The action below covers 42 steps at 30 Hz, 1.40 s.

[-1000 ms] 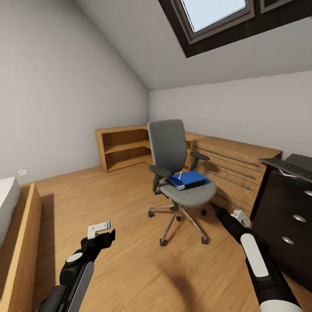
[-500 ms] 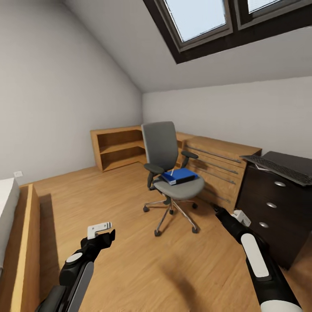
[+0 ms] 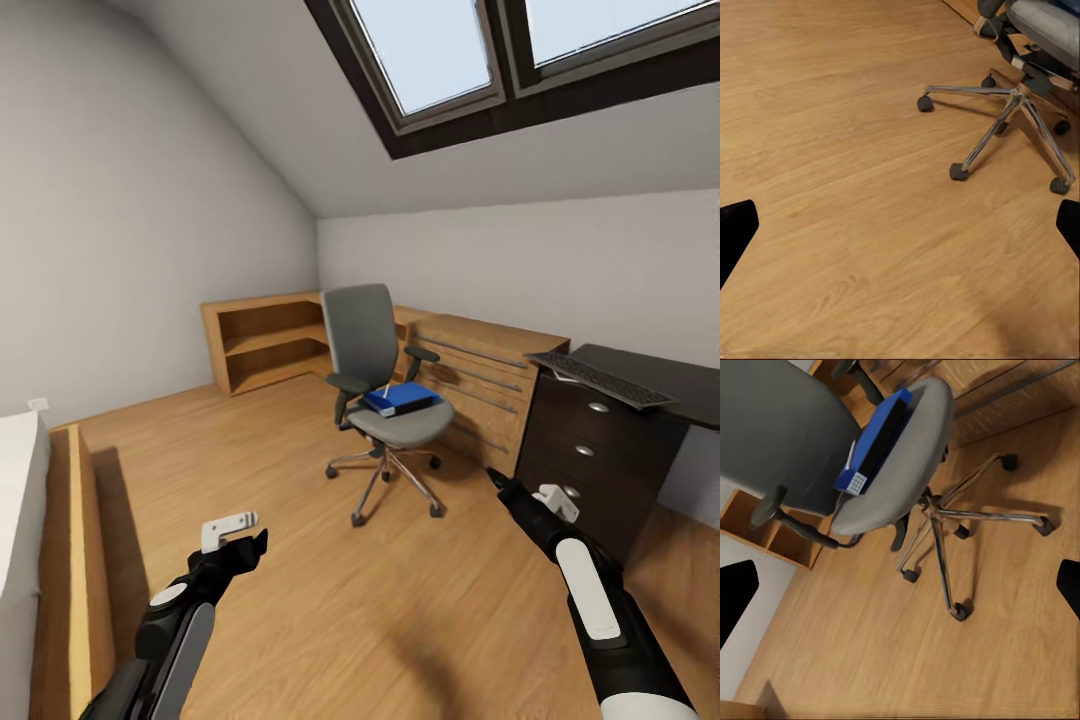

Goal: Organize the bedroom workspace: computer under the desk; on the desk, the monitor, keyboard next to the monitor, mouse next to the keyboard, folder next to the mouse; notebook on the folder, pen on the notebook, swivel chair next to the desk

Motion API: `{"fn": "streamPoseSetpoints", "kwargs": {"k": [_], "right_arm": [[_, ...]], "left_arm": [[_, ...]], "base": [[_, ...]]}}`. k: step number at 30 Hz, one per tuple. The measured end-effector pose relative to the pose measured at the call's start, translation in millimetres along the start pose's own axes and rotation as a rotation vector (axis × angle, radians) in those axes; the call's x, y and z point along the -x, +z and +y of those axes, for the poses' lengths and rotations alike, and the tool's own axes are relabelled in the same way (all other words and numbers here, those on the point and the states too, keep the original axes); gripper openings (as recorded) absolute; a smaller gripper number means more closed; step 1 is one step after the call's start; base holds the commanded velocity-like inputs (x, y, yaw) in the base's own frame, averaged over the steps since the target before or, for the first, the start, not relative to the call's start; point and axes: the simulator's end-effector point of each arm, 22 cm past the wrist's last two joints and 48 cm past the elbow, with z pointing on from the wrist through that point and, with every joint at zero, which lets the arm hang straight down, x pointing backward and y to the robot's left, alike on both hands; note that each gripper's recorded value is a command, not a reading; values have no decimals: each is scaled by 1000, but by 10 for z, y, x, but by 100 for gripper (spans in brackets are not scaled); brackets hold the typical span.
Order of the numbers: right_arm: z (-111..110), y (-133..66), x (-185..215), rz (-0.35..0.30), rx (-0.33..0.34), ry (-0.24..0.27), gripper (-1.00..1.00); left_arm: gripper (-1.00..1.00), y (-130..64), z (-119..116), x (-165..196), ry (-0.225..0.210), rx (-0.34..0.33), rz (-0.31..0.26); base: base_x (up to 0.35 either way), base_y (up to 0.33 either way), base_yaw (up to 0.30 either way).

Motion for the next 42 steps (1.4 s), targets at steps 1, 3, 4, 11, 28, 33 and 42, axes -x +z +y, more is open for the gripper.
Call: {"fn": "streamPoseSetpoints", "kwargs": {"k": [1,3,4,11,28,33,42], "right_arm": [[16,-1,13,0,0,0,100],[48,-4,41,0,0,0,100],[65,-5,54,1,0,0,100],[179,-16,152,1,-1,0,100],[454,-47,398,-8,-5,-8,100],[599,-48,413,0,5,-26,100],[915,-64,424,11,-7,-134,100]], "left_arm": [[100,-6,-8,19,-4,-2,1],[100,-18,-23,59,-8,-5,2],[100,-24,-30,79,-9,-7,2],[100,-66,-77,215,-18,-13,5],[100,-173,-159,545,-20,-14,7],[100,-206,-178,643,-19,-12,6],[100,-265,-219,808,-16,-11,6]], "base": [[-337,94,0],[-337,100,0],[-337,106,0],[-337,118,-61],[-337,131,-241],[-337,104,-263],[-338,27,-264]]}}
